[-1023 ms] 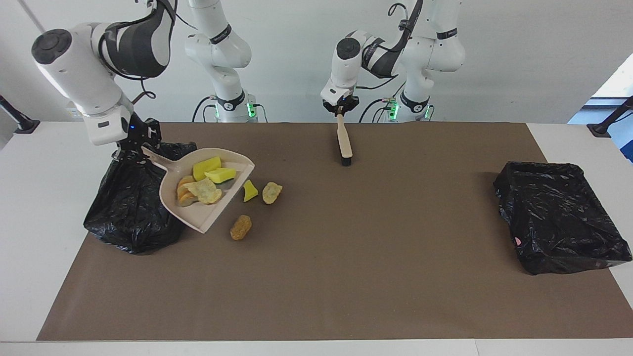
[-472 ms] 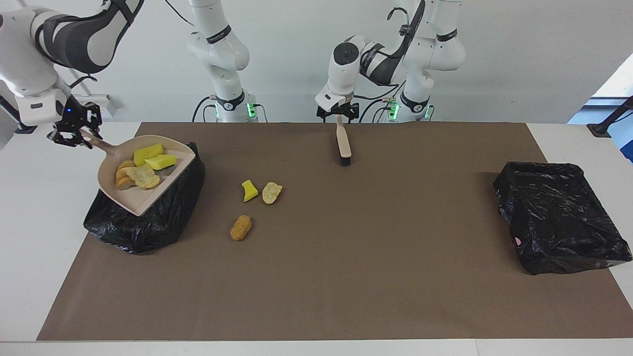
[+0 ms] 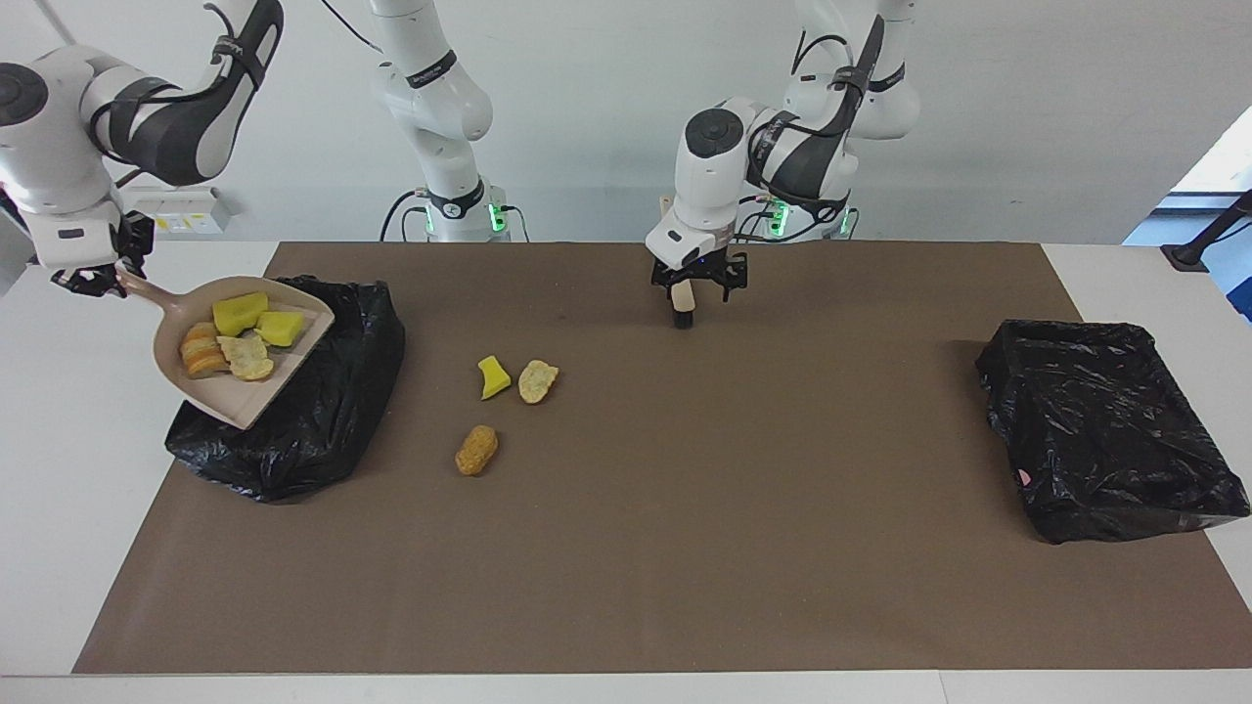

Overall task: Sweep and dump trash in bin
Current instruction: 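Tilt the dustpan over the black bag with the right gripper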

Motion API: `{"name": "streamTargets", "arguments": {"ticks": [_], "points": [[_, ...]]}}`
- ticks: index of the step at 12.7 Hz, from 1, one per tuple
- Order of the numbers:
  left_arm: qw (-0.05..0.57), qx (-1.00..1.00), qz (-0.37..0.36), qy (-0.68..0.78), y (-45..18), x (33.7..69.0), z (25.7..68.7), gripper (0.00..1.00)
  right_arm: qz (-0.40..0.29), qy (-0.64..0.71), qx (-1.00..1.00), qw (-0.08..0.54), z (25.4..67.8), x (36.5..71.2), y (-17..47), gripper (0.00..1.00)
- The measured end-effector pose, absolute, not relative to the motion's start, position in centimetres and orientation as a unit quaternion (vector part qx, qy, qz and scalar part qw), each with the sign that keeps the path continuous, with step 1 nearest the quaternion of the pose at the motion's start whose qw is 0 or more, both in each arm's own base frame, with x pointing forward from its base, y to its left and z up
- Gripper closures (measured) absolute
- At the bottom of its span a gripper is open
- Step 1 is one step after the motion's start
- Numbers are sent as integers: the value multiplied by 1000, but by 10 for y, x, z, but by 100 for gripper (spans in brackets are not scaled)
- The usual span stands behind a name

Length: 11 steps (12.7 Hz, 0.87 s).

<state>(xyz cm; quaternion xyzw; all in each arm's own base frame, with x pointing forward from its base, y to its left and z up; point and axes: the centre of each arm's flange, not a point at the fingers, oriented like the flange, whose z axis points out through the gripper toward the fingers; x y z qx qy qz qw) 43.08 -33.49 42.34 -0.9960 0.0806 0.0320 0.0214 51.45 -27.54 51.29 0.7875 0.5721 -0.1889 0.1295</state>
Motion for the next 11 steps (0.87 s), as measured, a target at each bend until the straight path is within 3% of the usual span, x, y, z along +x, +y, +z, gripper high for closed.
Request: {"name": "streamTargets", "arguments": {"ticks": [5,11], "points": [[16,-995,33,97,-210,516,519,0,-241,608,734,181,509,529,-251,68],[2,-996,21,86,-107,540,614,0,-286,619,690,244,508,549,-222,68]]}}
